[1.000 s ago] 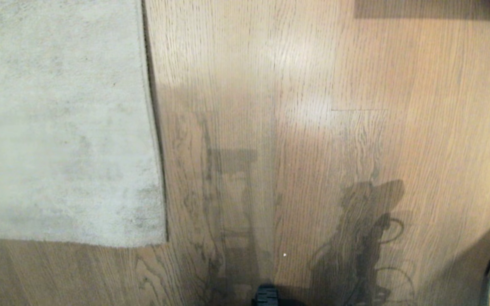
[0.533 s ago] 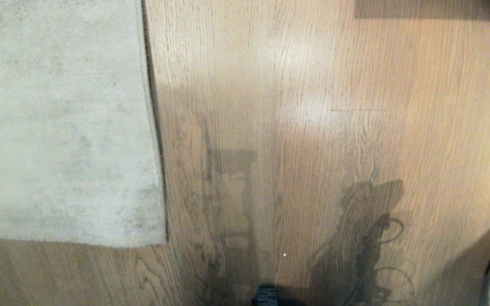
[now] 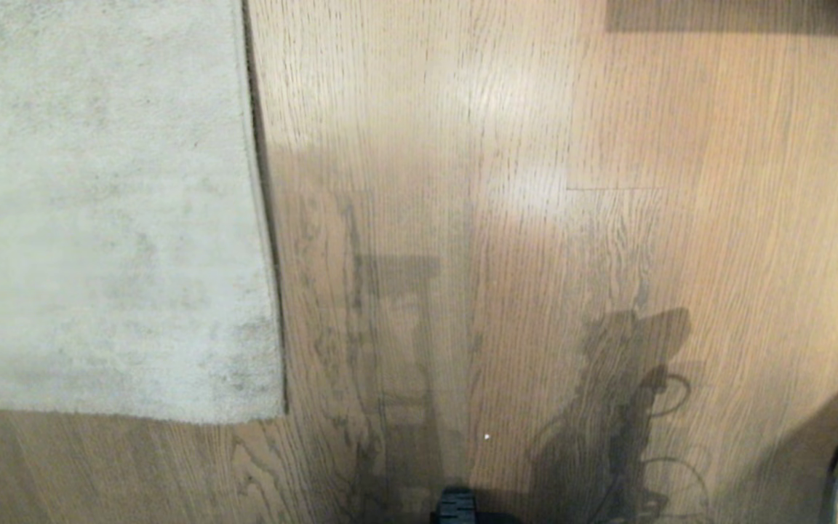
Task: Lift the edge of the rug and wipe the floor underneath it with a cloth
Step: Put down the rag
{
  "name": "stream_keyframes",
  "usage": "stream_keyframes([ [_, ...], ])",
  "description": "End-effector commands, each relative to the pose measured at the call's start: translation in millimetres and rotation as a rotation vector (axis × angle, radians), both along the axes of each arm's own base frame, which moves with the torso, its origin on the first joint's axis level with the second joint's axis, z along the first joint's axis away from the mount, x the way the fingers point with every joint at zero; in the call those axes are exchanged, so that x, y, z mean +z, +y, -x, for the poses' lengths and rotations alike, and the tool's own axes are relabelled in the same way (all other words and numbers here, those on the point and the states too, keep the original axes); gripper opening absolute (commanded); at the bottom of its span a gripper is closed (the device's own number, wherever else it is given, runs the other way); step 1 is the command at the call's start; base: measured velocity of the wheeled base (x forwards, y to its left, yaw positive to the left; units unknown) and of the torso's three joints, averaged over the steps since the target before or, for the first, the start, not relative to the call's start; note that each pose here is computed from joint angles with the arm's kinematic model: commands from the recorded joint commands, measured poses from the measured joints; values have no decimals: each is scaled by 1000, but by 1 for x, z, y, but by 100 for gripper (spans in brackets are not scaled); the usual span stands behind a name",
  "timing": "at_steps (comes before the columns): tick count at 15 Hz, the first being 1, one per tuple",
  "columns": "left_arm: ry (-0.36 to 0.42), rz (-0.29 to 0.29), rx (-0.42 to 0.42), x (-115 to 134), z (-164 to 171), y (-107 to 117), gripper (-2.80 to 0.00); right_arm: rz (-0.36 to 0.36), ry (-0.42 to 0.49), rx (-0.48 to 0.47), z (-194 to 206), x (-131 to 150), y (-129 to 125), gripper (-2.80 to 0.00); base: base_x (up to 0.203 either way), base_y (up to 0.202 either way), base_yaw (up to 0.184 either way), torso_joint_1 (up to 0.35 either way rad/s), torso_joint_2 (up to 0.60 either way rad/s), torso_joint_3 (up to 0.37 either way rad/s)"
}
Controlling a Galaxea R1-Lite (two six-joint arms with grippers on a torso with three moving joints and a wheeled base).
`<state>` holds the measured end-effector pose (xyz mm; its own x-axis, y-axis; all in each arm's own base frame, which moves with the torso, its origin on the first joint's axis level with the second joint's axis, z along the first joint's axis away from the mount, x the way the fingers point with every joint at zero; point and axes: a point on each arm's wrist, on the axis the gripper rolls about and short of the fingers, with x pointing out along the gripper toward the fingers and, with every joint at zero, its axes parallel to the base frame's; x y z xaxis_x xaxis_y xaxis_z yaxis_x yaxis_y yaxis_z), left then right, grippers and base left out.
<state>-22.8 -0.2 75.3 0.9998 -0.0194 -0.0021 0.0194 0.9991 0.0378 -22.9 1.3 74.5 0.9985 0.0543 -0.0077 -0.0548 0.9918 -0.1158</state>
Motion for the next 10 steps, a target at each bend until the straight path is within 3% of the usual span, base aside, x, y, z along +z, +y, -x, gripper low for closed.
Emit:
stream_keyframes([
  [1, -1, 0, 1, 0, 0, 0, -280, 5, 1, -2, 0, 0, 0, -280, 0, 0, 0, 0, 0, 0],
  [10, -1, 0, 1, 0, 0, 0, -280, 41, -10, 3, 0, 2, 0, -280, 0, 0, 0, 0, 0, 0],
])
